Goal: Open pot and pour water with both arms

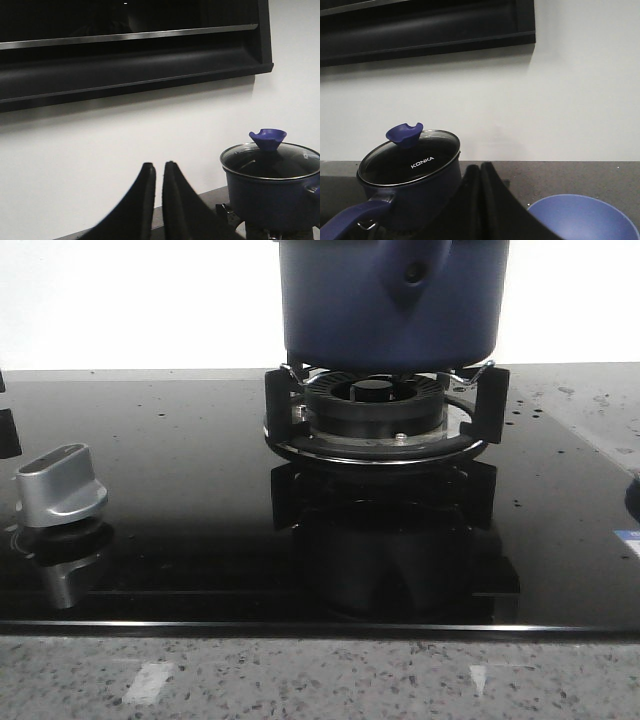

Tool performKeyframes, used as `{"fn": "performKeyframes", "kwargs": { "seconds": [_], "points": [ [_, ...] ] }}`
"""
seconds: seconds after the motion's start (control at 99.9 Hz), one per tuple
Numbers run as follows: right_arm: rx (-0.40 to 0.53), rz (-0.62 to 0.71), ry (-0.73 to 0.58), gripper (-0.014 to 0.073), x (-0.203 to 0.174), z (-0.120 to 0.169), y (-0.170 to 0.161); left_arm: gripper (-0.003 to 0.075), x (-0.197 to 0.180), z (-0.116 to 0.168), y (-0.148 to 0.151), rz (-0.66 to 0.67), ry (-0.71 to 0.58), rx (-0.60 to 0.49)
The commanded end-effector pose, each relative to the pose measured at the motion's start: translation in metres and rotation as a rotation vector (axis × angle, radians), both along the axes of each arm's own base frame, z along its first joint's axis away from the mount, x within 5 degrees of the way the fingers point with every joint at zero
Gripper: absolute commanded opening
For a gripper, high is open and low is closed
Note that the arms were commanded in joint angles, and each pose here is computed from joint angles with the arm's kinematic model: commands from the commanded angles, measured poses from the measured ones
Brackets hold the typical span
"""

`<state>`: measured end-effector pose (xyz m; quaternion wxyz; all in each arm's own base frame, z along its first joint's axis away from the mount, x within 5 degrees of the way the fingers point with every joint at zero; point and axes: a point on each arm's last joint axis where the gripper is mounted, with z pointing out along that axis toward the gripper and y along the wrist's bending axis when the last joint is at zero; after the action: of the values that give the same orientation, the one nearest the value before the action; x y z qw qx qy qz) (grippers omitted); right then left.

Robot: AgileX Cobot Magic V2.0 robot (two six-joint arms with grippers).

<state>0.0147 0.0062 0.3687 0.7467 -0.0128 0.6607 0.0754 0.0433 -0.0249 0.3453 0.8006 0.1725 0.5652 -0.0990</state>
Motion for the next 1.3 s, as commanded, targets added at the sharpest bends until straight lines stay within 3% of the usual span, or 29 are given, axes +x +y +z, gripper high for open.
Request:
{"fn": "performKeyframes", "kwargs": {
  "seconds": [0.0,0.18,0.35,0.551,0.701,0.751,0.761,0.811,0.871,0.891,0.901,0.911,0.921,0.961,1.011,1.121,1.292],
  "points": [
    [0.003,-0.005,-0.080,-0.0069,-0.001,0.012,-0.001,-0.0020,0.000,0.008,0.001,0.001,-0.005,-0.032],
    [0.003,-0.005,-0.080,-0.0069,-0.001,0.012,-0.001,-0.0020,0.002,0.009,0.008,0.066,0.015,-0.112],
    [0.003,-0.005,-0.080,-0.0069,-0.001,0.012,-0.001,-0.0020,0.006,0.001,0.011,0.112,0.036,-0.107],
    [0.003,-0.005,-0.080,-0.0069,-0.001,0.012,-0.001,-0.0020,0.012,-0.017,0.008,0.094,0.091,-0.090],
    [0.003,-0.005,-0.080,-0.0069,-0.001,0.012,-0.001,-0.0020,0.013,-0.021,0.007,0.069,0.134,-0.171],
    [0.003,-0.005,-0.080,-0.0069,-0.001,0.012,-0.001,-0.0020,0.013,-0.023,0.004,0.042,0.135,-0.137],
    [0.003,-0.005,-0.080,-0.0069,-0.001,0.012,-0.001,-0.0020,0.013,-0.024,0.003,0.053,0.113,-0.067],
    [0.003,-0.005,-0.080,-0.0069,-0.001,0.012,-0.001,-0.0020,0.011,-0.029,-0.004,0.001,0.124,0.076],
    [0.003,-0.005,-0.080,-0.0070,-0.001,0.012,-0.001,-0.0020,0.012,-0.037,-0.004,0.019,0.177,0.167],
    [0.003,-0.005,-0.080,-0.0069,-0.001,0.012,-0.001,-0.0020,0.013,-0.042,-0.004,0.003,0.249,0.088],
    [0.003,-0.005,-0.080,-0.0069,-0.001,0.012,-0.001,-0.0020,0.014,-0.043,-0.003,0.030,0.235,0.154],
    [0.003,-0.005,-0.080,-0.0069,-0.001,0.012,-0.001,-0.0020,0.014,-0.045,-0.003,0.021,0.281,0.076],
    [0.003,-0.005,-0.080,-0.0069,-0.001,0.012,-0.001,-0.0020,0.015,-0.047,-0.001,0.046,0.271,0.134],
    [0.003,-0.005,-0.080,-0.0069,-0.001,0.012,-0.001,-0.0020,0.016,-0.056,0.001,0.071,0.341,0.064],
    [0.003,-0.005,-0.080,-0.0069,-0.001,0.012,-0.001,-0.0020,0.017,-0.065,0.005,0.117,0.365,0.063],
    [0.003,-0.005,-0.080,-0.0069,-0.001,0.012,-0.001,-0.0020,0.016,-0.082,0.009,0.171,0.343,0.061],
    [0.003,-0.005,-0.080,-0.0070,-0.001,0.012,-0.001,-0.0020,0.014,-0.115,0.014,0.225,0.311,-0.050]
  ]
}}
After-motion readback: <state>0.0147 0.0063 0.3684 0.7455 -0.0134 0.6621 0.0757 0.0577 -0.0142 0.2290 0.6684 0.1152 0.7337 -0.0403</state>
